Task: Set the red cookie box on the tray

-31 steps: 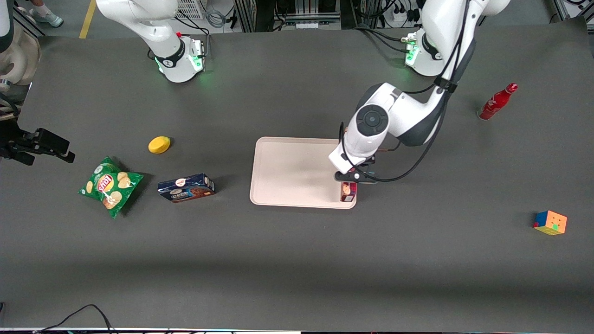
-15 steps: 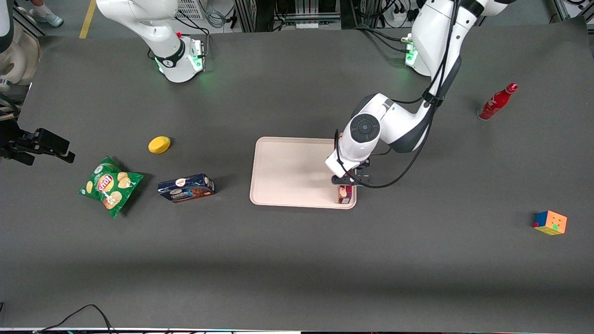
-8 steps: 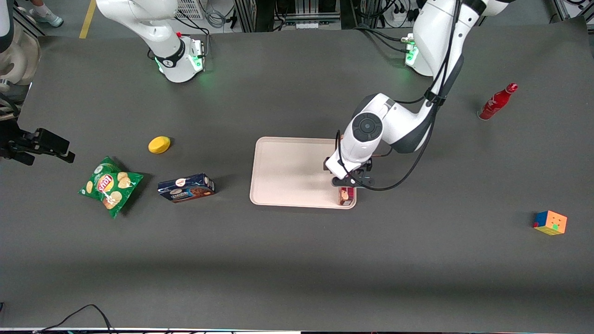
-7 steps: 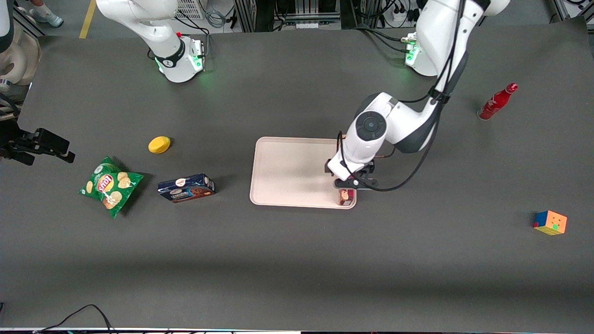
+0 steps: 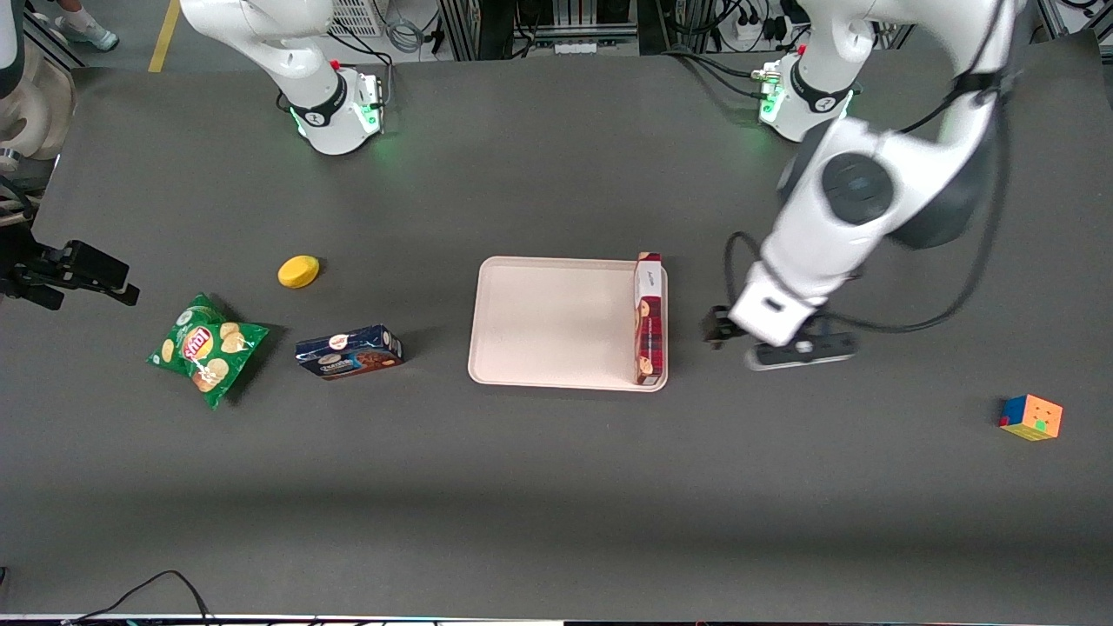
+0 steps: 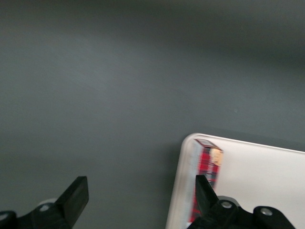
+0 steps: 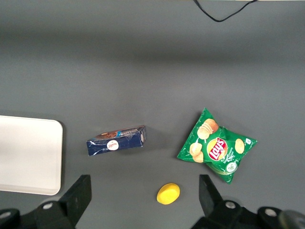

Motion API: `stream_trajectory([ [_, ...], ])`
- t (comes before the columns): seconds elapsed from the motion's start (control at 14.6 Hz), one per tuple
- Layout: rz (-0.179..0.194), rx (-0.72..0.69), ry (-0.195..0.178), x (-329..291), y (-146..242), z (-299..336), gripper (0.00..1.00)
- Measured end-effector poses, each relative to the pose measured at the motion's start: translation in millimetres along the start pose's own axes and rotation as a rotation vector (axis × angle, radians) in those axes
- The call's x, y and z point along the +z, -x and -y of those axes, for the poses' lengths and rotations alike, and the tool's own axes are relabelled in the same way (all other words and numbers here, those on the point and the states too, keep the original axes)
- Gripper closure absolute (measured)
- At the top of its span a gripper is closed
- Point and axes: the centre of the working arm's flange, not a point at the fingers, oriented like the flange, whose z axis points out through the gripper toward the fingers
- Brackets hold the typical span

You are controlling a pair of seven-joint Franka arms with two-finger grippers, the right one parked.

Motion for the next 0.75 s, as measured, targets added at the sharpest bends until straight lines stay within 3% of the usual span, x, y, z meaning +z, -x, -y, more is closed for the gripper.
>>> stream_trajectory([
  [0.14,-0.008,0.030,-0.001,-32.6,-13.5,43.0,0.00],
  [0.41,0.016,0.069,-0.008,-89.2,-26.9,129.1,0.00],
  [0.75,0.029,0.063,-0.024,-168.0,-2.8,170.9,0.00],
])
